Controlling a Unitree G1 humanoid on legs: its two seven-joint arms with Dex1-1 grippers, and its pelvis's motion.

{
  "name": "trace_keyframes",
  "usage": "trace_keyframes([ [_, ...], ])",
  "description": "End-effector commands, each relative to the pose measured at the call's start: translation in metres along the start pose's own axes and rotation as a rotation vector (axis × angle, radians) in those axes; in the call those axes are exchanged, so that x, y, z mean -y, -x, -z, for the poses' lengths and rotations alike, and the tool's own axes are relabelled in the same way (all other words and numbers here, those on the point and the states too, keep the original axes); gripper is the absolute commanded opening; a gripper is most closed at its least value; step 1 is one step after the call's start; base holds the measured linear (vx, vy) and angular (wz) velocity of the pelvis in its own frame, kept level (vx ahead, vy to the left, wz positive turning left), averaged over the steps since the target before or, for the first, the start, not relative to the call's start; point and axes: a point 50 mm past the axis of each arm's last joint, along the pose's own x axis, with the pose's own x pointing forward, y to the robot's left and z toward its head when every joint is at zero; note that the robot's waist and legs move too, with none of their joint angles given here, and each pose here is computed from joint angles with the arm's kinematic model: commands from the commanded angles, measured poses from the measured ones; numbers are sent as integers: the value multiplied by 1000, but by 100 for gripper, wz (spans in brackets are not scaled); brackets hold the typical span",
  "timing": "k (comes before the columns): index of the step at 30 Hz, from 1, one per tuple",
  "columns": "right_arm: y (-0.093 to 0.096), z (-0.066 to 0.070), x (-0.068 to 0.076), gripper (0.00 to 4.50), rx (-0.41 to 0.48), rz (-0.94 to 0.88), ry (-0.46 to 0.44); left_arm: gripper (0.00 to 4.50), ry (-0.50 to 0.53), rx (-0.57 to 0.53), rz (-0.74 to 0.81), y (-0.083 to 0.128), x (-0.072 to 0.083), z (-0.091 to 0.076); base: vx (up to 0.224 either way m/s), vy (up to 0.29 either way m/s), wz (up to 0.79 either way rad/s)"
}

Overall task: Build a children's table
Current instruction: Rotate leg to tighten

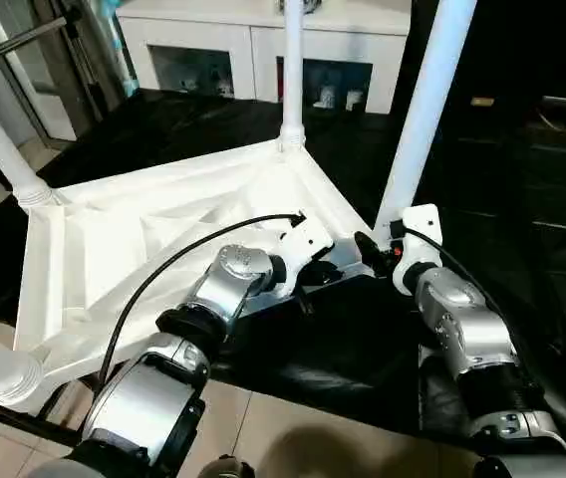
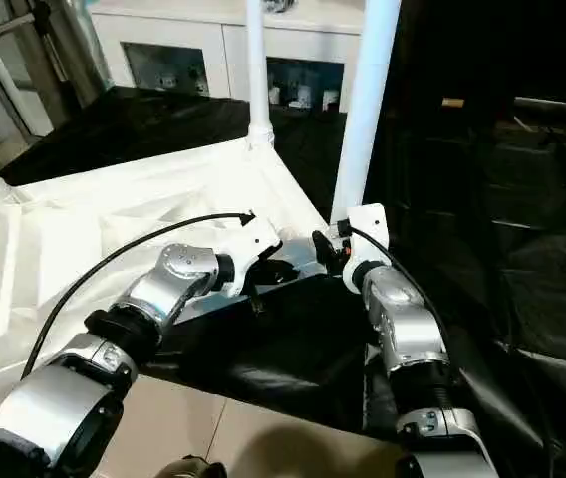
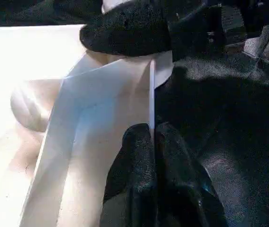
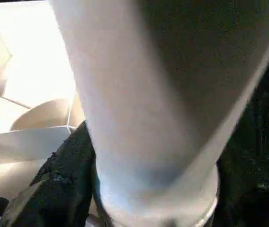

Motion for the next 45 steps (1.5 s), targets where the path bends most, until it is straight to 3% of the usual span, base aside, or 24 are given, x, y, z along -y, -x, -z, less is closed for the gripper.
trace_keyframes([
  [1, -5, 17, -39, 365, -71, -209, -19, 0, -73, 140, 71, -13, 13, -32, 0, 0, 0],
  [2, -2, 15, -36, 379, -49, -237, 41, 0, -87, 146, 111, -10, 15, -29, 0, 0, 0],
  [12, 39, 11, -21, 379, -44, -620, 215, 0, -135, 142, 285, 15, 17, -8, 0, 0, 0],
  [18, 58, 9, -5, 379, -106, -734, 245, 0, -140, 169, 387, 34, 17, -3, 0, 0, 0],
  [23, 65, 9, 0, 338, -135, -783, 232, 0, -150, 162, 434, 44, 16, -1, 0, 0, 0],
  [32, 68, 12, -7, 277, -146, -827, 189, 0, -136, 146, 449, 46, 16, 1, 0, 0, 0],
  [36, 66, 16, -11, 274, -148, -798, 185, 0, -136, 137, 405, 42, 15, 1, 0, 0, 0],
  [39, 42, 26, -12, 274, -171, -542, 164, 0, -96, 85, 240, 29, 5, -1, 0, 0, 0],
  [41, 36, 27, -12, 273, -171, -475, 146, 0, -87, 87, 210, 25, 3, -3, 0, 0, 0],
  [43, 19, 30, -12, 272, -163, -284, 66, 0, -68, 94, 143, 14, 3, -13, 0, 0, 0],
  [45, 14, 30, -13, 272, -162, -225, 42, 0, -63, 95, 118, 9, 3, -17, 0, 0, 0],
])
